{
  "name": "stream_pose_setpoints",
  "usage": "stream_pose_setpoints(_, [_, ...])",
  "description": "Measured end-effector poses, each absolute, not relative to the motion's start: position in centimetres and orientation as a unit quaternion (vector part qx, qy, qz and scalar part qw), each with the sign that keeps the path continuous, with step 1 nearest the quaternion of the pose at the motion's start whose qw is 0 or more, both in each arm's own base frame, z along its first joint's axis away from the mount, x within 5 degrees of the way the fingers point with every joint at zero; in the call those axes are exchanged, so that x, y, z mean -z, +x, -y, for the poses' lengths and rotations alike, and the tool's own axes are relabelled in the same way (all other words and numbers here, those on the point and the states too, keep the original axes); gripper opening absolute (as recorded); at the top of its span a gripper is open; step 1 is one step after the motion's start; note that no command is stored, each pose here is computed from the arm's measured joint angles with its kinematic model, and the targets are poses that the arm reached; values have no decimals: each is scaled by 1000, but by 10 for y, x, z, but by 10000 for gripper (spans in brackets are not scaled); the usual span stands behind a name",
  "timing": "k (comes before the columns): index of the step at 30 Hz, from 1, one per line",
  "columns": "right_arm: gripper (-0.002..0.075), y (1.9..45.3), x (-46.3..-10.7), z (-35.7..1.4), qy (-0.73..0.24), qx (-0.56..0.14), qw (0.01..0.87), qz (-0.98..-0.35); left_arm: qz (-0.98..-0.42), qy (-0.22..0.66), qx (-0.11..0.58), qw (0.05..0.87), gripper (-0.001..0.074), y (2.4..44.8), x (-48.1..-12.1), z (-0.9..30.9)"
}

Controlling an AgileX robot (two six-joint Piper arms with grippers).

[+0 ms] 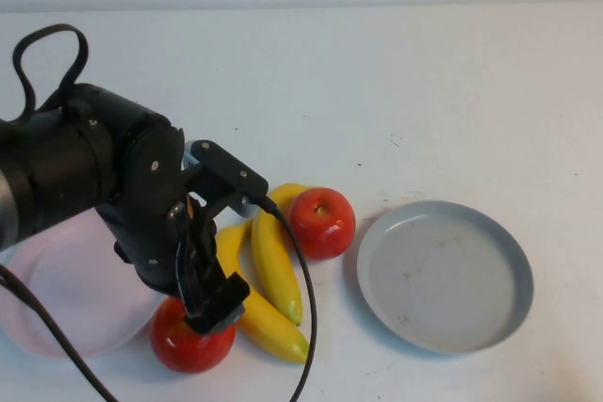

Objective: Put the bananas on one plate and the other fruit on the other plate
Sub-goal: Put one type of fruit in the left plate

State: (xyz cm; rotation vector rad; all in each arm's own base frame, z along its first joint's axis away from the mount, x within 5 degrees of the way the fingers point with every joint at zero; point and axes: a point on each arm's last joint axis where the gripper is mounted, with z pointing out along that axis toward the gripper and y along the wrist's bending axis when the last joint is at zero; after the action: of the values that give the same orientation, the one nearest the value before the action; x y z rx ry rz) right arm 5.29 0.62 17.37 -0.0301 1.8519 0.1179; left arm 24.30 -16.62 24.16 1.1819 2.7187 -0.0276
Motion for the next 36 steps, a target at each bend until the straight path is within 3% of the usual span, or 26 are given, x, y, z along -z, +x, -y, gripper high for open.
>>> stream_pose_setpoints(36, [-17, 53, -174, -6, -13, -51, 601, -797, -929, 368, 1, 46, 664, 250, -217, 171])
